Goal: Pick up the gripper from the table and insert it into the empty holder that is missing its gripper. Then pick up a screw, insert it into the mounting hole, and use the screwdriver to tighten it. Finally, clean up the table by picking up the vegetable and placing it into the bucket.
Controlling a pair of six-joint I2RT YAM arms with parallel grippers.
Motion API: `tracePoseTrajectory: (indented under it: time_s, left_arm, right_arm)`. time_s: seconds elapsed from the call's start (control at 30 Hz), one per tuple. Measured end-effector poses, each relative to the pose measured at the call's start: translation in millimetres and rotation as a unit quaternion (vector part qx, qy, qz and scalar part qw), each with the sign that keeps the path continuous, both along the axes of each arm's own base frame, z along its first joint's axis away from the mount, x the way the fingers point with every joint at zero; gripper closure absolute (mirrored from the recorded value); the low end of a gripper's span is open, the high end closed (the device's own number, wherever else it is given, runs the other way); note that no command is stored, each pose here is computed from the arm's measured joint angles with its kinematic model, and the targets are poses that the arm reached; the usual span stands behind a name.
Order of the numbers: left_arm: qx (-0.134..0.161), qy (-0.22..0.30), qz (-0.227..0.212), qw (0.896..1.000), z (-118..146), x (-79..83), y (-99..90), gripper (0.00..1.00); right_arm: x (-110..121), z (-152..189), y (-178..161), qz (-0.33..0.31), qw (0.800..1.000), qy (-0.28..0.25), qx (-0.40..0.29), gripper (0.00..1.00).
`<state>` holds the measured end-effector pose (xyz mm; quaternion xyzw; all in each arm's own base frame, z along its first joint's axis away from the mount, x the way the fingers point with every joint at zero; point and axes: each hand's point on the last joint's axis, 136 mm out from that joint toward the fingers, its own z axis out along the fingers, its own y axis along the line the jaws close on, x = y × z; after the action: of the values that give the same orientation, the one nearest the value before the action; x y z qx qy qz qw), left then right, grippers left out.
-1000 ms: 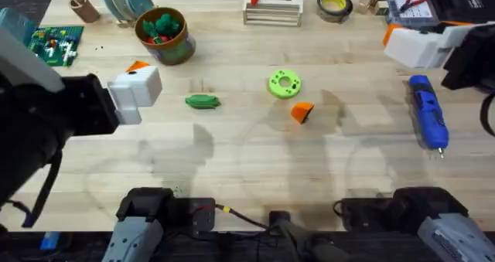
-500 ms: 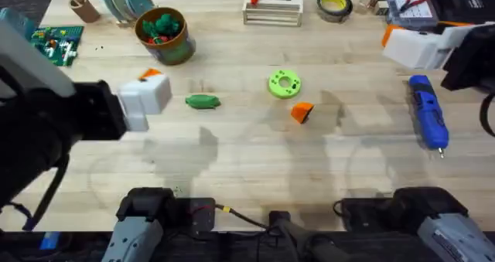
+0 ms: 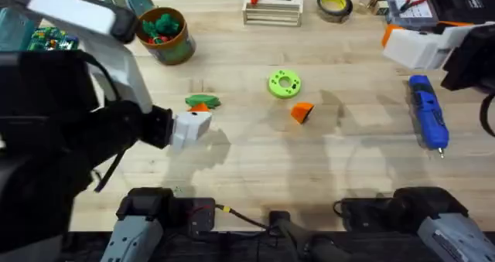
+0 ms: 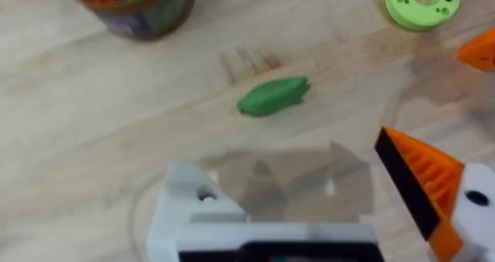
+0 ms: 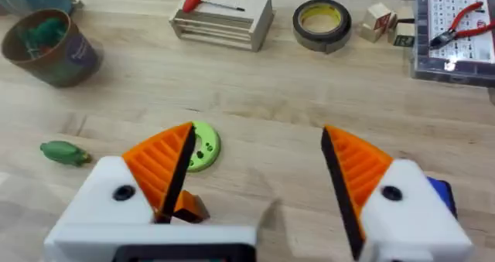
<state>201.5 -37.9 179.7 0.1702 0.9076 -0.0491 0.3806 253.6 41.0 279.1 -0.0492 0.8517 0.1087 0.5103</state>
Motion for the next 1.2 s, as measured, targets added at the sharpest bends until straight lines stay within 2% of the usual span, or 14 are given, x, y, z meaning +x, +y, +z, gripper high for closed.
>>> tracePoseTrajectory:
  time_s: [0.17, 0.27, 0.43, 0.6, 0.63, 0.7, 0.8, 0.83, 0.9, 0.93, 1.1, 1.13, 1.2]
  left_arm:
    - [0.014, -0.043, -0.027, 0.999, -10, 20.2, -3.3, 0.007]
    - [0.017, -0.046, -0.033, 0.998, -23, 28.9, -4.1, 0.007]
    - [0.018, -0.01, -0.037, 0.999, -49, 34.9, -4.3, 0.007]
    - [0.018, 0.034, -0.039, 0.998, -69, 35.8, -4.3, 0.104]
    - [0.018, 0.043, -0.04, 0.998, -72, 35.8, -4.3, 0.144]
    - [0.017, 0.058, -0.04, 0.997, -79, 35.5, -4.3, 0.377]
    - [0.017, 0.077, -0.041, 0.996, -88, 35.0, -4.3, 0.863]
    - [0.018, 0.08, -0.043, 0.996, -89, 34.9, -4.3, 0.96]
    - [0.017, 0.081, -0.044, 0.996, -89, 35.0, -5.0, 0.988]
    - [0.015, 0.08, -0.046, 0.996, -89, 35.1, -5.8, 0.935]
    - [-0.009, 0.072, -0.066, 0.995, -84, 33.5, -16.1, 0.14]
    - [-0.015, 0.068, -0.068, 0.995, -81, 33.1, -18.4, 0.046]
    - [-0.025, 0.054, -0.078, 0.995, -74, 32.3, -22.9, 0.01]
  right_arm:
    - [0, 0, 0, 0.0, 1.0, 0.0, 0.0, 0.01]
    - [0, 0, 0, 0.0, 1.0, 0.0, 0.0, 0.01]
    - [0, 0, 0, 0.0, 1.0, 0.0, 0.0, 0.01]
    - [0, 0, 0, 0.0, 1.0, 0.0, 0.0, 0.01]
    - [0, 0, 0, 0.0, 1.0, 0.0, 0.0, 0.01]
    - [0, 0, 0, 0.0, 1.0, 0.0, 0.0, 0.01]
    - [0, 0, 0, 0.0, 1.0, 0.001, 0.0, 0.01]
    - [-1, -1, 0, 0.0, 1.0, 0.003, 0.0, 0.01]
    - [-2, -3, 0, 0.0, 1.0, 0.007, 0.0, 0.01]
    - [-2, -4, 0, 0.0, 1.0, 0.009, 0.0, 0.01]
    - [-3, -5, 0, 0.0, 1.0, 0.012, 0.0, 0.01]
    - [-3, -5, 0, 0.0, 1.0, 0.012, -0.001, 0.01]
    - [-3, -5, 0, 0.001, 1.0, 0.012, -0.002, 0.01]
